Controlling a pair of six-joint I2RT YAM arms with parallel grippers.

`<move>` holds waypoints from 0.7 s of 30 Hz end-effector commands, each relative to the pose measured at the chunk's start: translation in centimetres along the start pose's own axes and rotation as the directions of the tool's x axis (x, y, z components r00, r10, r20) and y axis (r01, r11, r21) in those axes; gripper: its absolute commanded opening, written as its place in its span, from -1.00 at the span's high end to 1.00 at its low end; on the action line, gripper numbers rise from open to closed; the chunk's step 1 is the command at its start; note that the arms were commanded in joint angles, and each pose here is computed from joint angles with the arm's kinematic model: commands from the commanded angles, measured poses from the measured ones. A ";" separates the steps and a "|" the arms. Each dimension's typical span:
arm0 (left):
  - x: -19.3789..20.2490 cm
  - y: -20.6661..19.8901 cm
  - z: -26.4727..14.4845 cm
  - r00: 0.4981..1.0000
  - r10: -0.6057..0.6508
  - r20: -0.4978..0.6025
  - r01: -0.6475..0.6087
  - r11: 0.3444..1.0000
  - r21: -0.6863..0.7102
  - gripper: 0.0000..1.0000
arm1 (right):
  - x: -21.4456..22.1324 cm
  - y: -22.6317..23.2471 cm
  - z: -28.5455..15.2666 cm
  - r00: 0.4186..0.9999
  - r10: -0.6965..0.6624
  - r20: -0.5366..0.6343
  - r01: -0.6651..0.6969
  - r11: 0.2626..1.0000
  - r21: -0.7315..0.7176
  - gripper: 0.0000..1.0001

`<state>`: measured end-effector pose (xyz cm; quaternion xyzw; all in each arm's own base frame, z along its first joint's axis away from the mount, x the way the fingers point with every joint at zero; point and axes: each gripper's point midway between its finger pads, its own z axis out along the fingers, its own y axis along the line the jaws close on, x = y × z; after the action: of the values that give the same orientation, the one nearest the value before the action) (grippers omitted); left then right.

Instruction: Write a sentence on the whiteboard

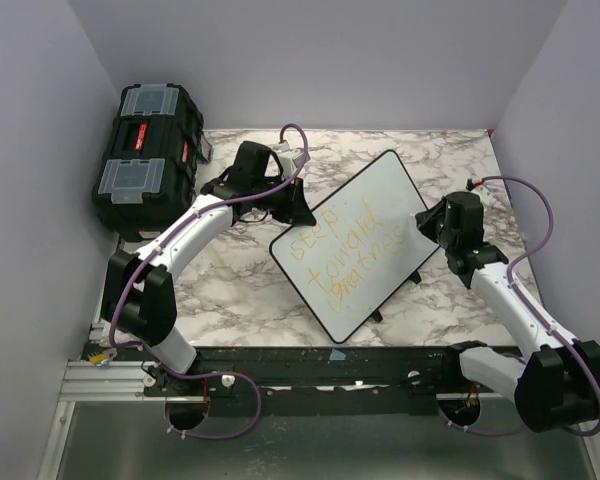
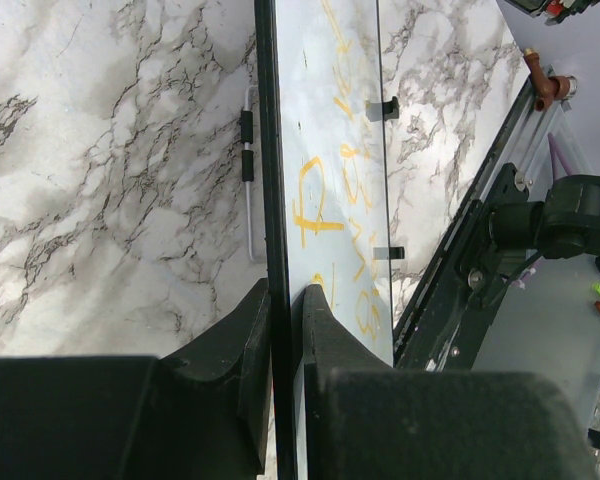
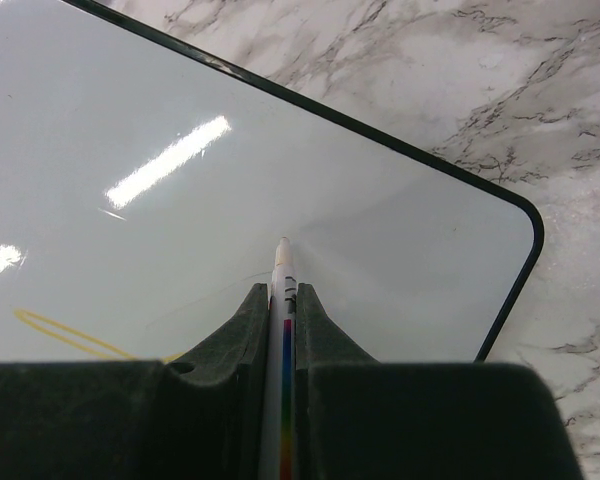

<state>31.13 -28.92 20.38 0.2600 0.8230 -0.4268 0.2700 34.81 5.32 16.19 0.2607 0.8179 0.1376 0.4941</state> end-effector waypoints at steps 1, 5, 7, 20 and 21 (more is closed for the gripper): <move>1.2 0.0 0.5 0.993 0.110 -0.031 -0.110 0.994 0.006 1.00 | -1.3 1.1 0.2 1.000 -0.004 0.023 0.004 0.999 -0.034 0.99; 1.2 0.1 0.5 0.993 0.110 -0.032 -0.110 0.994 0.003 1.00 | -1.0 0.9 0.4 1.000 -0.009 0.011 0.009 1.000 -0.030 0.99; 1.2 0.1 0.4 0.993 0.111 -0.030 -0.111 0.994 0.003 1.00 | -0.6 0.8 0.6 1.000 -0.010 -0.004 0.010 1.000 -0.026 0.99; 1.1 0.1 0.5 0.993 0.110 -0.032 -0.110 0.994 0.004 1.00 | 1.2 1.0 1.0 0.997 -0.029 -0.070 0.025 0.998 -0.058 0.99; 1.2 0.1 0.6 0.993 0.110 -0.033 -0.110 0.994 0.004 1.00 | 1.3 1.0 0.9 0.997 -0.031 -0.074 0.027 0.998 -0.063 0.99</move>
<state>31.09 -28.89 20.32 0.2602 0.8237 -0.4260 0.2690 35.22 5.95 14.83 0.2492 0.8314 0.1454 0.4749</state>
